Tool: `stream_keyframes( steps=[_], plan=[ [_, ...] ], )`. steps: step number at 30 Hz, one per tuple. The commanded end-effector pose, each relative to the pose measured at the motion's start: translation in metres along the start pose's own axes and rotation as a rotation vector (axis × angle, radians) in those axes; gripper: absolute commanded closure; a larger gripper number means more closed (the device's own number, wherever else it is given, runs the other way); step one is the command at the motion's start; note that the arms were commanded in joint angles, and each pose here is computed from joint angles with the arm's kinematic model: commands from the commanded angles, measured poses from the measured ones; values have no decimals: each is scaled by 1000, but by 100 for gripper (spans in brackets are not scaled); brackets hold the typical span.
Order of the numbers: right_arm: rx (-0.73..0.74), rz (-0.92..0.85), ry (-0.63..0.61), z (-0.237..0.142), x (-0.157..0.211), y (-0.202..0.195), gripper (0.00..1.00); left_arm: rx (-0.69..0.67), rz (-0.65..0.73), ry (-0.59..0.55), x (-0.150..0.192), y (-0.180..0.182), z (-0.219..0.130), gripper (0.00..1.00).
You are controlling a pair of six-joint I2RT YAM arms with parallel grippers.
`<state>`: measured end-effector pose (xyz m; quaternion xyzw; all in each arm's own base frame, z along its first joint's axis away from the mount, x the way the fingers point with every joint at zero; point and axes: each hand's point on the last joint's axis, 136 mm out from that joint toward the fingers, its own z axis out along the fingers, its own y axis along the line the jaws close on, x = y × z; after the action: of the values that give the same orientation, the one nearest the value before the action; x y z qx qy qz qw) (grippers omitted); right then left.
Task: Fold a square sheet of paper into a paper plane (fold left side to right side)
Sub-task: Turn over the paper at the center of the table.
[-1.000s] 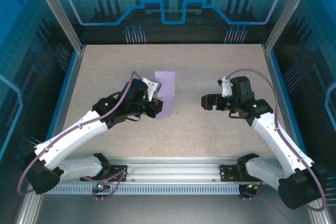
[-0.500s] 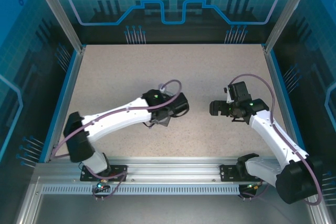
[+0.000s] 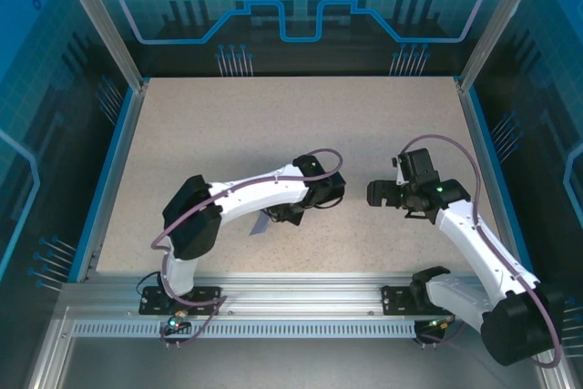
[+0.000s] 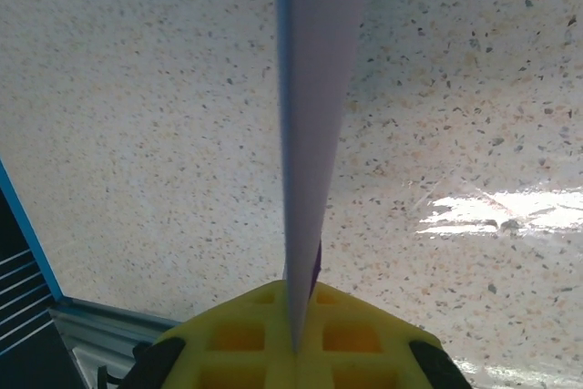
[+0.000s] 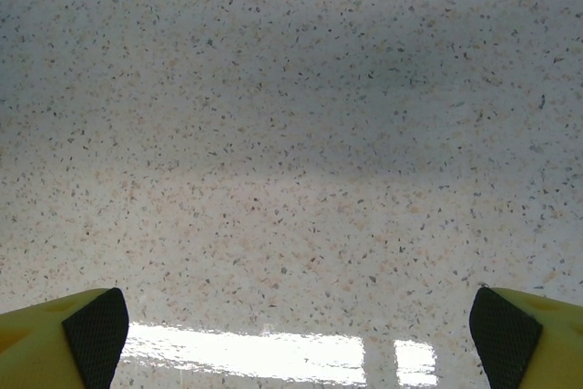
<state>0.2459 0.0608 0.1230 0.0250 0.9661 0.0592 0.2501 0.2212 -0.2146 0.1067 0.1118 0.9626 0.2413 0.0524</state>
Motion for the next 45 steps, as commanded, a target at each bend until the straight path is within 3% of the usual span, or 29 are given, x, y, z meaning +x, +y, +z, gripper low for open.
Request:
stream_keyframes(
  steps=[1,8,15,21,30,37,45],
  plan=[
    [-7,16,13,0,6,-3,0,41,24,85,-1,-10,6,100],
    [-54,19,25,7,12,4,0,96,62,175,-7,-36,22,100],
    [-67,6,51,14,15,7,0,254,77,235,-17,-72,27,99],
    [-84,7,60,16,15,10,0,366,66,253,-27,-89,26,85],
    [-106,-1,72,14,15,15,0,608,45,189,-49,-109,-5,55],
    [-217,-12,75,10,11,36,0,816,-26,38,-68,-89,-42,42],
    [-384,-23,108,20,12,86,0,958,-204,-112,-62,-27,-32,34]
  ],
)
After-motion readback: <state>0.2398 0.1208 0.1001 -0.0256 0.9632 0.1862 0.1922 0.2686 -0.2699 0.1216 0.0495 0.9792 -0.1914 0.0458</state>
